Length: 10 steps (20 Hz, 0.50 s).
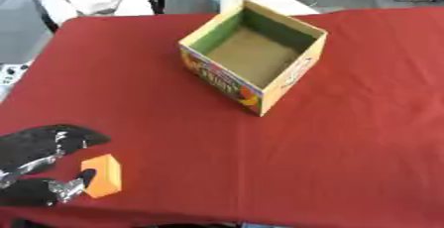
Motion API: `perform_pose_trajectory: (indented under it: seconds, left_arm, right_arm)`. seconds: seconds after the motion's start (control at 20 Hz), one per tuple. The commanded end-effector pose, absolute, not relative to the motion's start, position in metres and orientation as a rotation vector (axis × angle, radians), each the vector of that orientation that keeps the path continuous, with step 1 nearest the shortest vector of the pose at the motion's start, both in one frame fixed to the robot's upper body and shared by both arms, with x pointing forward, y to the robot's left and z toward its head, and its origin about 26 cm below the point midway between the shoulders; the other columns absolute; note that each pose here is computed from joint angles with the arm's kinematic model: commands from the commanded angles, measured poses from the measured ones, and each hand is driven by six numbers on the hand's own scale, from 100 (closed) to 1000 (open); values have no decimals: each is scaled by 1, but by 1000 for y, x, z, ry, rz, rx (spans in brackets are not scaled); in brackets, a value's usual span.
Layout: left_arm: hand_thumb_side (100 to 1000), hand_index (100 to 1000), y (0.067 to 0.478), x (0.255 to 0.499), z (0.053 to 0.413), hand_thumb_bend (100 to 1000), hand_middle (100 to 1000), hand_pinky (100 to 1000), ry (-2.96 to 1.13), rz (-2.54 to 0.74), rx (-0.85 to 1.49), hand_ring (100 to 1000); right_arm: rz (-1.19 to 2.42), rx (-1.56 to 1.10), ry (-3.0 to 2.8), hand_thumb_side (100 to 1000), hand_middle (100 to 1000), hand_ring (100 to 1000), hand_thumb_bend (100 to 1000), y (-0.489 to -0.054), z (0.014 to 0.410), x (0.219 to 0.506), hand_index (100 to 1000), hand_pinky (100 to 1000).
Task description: Pick up objects on the table and place them in the box.
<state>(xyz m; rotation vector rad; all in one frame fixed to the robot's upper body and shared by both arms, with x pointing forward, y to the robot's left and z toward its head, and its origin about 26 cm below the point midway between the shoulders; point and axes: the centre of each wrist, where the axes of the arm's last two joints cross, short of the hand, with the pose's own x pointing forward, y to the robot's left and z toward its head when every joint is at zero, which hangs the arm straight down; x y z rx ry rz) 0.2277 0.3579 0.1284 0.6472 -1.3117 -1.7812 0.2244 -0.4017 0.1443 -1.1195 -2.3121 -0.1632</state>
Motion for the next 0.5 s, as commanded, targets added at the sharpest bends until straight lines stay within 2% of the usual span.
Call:
perform_pose_trajectory:
  seconds: [0.05,0.25,0.5]
  left_arm:
    - [1000,987,358,230,138,130,873,961,-1302,-1817,690,952]
    - [1000,959,358,229,137,120,858,951,-1287,-1836,715,951]
    - [1000,992,358,226,132,136,870,951,-1235,-1845,714,954]
  right_arm:
    - [-136,-1119,-2343,794,513,740,100,-402,154,225,702,625]
    - [-134,-1114,-2342,794,512,740,100,-401,153,225,701,624]
    - [-134,-1110,-2342,794,510,740,100,-401,153,225,700,624]
